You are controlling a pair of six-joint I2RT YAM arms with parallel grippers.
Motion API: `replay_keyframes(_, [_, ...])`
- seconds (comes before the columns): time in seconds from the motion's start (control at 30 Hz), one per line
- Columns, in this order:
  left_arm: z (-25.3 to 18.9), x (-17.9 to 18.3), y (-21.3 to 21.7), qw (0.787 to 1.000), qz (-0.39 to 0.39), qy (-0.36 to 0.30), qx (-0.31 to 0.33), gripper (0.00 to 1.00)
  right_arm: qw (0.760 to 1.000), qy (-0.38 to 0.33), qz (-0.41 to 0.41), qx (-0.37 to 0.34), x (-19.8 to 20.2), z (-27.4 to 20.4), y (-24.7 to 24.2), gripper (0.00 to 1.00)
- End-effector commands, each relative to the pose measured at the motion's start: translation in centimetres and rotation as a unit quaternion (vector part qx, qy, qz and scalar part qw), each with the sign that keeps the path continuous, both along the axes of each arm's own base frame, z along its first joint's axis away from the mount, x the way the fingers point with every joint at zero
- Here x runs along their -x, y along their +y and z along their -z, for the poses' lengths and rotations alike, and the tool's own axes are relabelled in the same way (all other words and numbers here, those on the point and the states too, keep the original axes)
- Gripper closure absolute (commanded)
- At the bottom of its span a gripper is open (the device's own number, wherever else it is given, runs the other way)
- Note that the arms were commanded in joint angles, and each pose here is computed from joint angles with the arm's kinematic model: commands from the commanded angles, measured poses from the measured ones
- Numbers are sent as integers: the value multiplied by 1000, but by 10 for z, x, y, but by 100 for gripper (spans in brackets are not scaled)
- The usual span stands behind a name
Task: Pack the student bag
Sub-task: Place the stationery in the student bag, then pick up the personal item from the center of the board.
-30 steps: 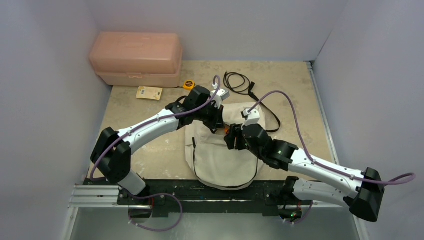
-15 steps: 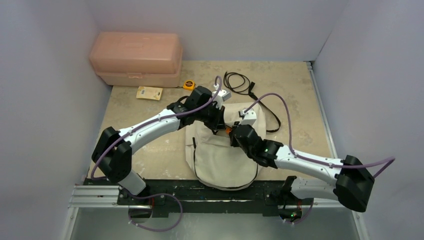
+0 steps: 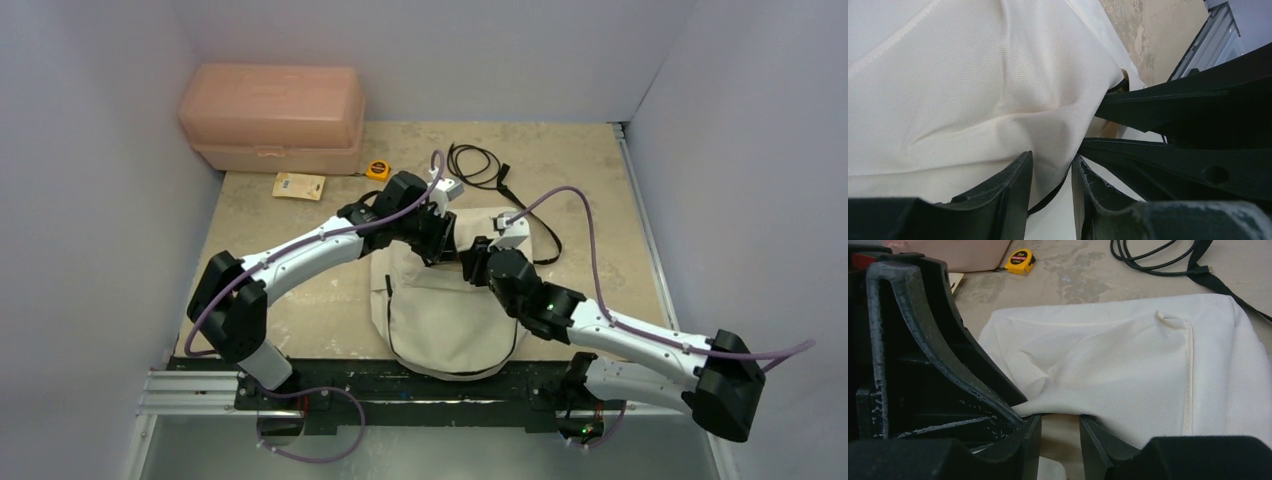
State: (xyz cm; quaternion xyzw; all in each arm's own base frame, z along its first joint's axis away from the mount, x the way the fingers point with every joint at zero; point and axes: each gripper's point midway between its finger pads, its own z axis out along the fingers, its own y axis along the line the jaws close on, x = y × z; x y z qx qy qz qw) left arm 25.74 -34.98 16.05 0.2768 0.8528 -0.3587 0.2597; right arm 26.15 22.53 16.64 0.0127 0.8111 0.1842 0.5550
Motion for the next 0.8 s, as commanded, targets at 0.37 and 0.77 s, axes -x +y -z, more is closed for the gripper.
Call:
replay_keyframes(0.37, [-82,-4,109,974,-202,-25,96,16,984,34,-177,11,64,-50,1,38])
replay_keyframes(0.77, [-11,-116,315,722,-656,71,208,3,985,0,-173,21,50,-70,8,35])
